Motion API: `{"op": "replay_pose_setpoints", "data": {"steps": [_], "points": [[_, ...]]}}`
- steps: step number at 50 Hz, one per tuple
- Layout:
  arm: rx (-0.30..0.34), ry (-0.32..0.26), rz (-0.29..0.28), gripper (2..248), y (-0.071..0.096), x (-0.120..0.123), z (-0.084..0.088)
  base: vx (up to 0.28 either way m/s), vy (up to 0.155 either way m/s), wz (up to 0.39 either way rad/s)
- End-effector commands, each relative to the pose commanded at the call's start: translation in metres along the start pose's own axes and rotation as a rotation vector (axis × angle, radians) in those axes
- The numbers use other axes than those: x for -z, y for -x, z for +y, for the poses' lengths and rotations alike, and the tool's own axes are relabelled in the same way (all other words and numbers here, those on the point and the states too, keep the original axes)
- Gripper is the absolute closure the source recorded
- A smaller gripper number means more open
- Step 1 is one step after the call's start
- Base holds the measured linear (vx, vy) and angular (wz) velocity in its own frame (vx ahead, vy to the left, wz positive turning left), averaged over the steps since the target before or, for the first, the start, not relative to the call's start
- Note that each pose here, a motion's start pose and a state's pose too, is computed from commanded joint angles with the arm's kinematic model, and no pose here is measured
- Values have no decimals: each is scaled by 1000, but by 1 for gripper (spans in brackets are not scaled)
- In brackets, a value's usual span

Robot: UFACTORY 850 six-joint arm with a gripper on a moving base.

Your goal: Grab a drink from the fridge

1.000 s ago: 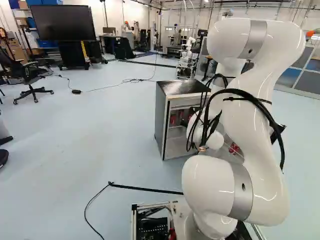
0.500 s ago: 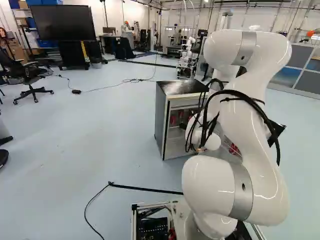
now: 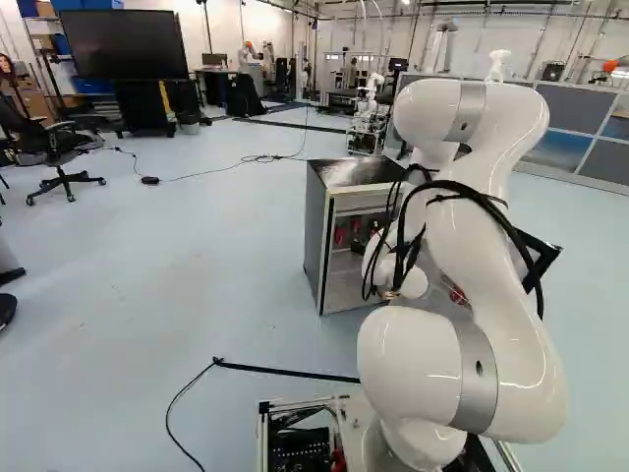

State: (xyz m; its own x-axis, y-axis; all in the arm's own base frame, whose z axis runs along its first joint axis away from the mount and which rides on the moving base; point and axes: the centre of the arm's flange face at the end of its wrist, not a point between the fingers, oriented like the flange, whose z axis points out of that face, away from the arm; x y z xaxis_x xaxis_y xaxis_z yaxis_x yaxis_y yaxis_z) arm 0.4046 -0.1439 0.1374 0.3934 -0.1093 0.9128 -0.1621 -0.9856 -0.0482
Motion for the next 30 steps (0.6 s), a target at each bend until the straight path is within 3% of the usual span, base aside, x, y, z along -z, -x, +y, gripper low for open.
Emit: {"op": "replay_pose_setpoints", "data": {"steps": [30], "points": [[3, -14, 46, 3, 24, -41, 1, 0, 0, 0]]}}
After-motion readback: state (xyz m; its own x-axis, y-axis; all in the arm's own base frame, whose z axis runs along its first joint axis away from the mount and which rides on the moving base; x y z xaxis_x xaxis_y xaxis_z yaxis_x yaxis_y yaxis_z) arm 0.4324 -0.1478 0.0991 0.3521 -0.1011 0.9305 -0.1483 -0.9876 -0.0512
